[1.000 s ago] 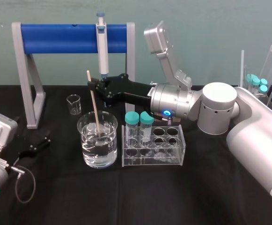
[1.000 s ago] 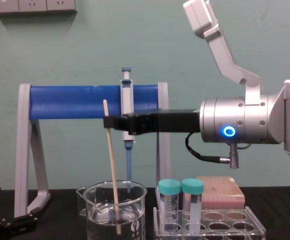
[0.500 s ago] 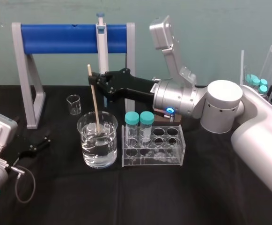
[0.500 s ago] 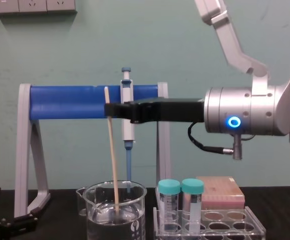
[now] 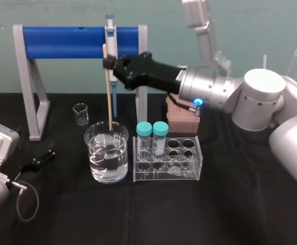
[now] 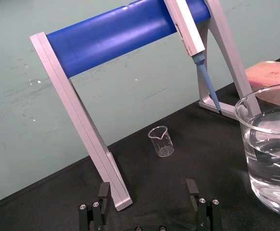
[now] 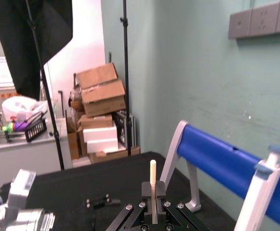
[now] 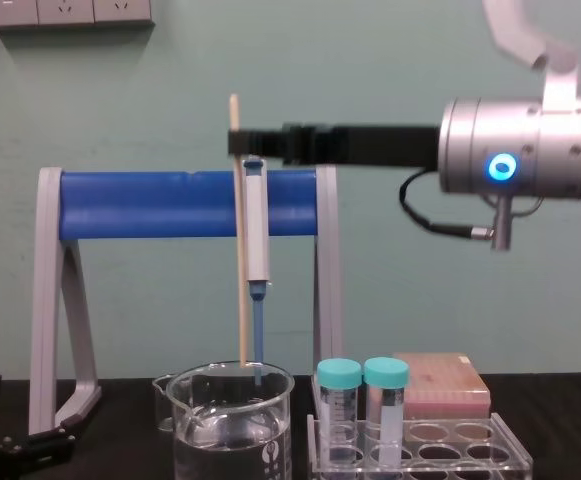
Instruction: Hold the thermometer with one hand and immerse one end into the beaker, then reinsert it into the test tube rack.
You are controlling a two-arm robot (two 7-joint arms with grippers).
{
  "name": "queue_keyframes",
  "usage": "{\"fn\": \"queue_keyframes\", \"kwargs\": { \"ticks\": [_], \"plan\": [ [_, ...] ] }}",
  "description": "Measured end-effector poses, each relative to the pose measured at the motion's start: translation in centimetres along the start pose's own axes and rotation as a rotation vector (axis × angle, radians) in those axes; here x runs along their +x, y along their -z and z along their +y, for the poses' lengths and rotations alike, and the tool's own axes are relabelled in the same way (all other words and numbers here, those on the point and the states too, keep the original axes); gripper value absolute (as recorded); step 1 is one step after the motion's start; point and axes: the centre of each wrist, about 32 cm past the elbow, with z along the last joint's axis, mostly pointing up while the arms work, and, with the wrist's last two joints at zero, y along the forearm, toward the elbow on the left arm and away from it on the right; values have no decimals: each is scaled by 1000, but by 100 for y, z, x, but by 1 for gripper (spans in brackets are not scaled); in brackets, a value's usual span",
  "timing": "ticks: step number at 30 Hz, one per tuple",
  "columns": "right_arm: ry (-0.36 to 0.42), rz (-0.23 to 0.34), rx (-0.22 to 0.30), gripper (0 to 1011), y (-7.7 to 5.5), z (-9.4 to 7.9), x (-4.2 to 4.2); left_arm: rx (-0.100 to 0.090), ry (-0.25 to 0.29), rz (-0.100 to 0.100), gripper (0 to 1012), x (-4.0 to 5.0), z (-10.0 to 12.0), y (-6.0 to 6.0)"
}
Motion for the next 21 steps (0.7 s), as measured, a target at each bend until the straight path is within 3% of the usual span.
{"fn": "queue_keyframes", "kwargs": {
  "ticks": [5,12,16,21],
  "plan": [
    [17,-4,30,55,-184,-99,11,0,0,0,1004,0,0,0],
    [54,-13,31,55,-369,-310,-15,0,0,0,1004,0,0,0],
    [91,-12,30,55,-498,-519,-98,0,0,0,1004,0,0,0],
    [165,1,9,55,-551,-775,-222,0,0,0,1004,0,0,0]
  ]
}}
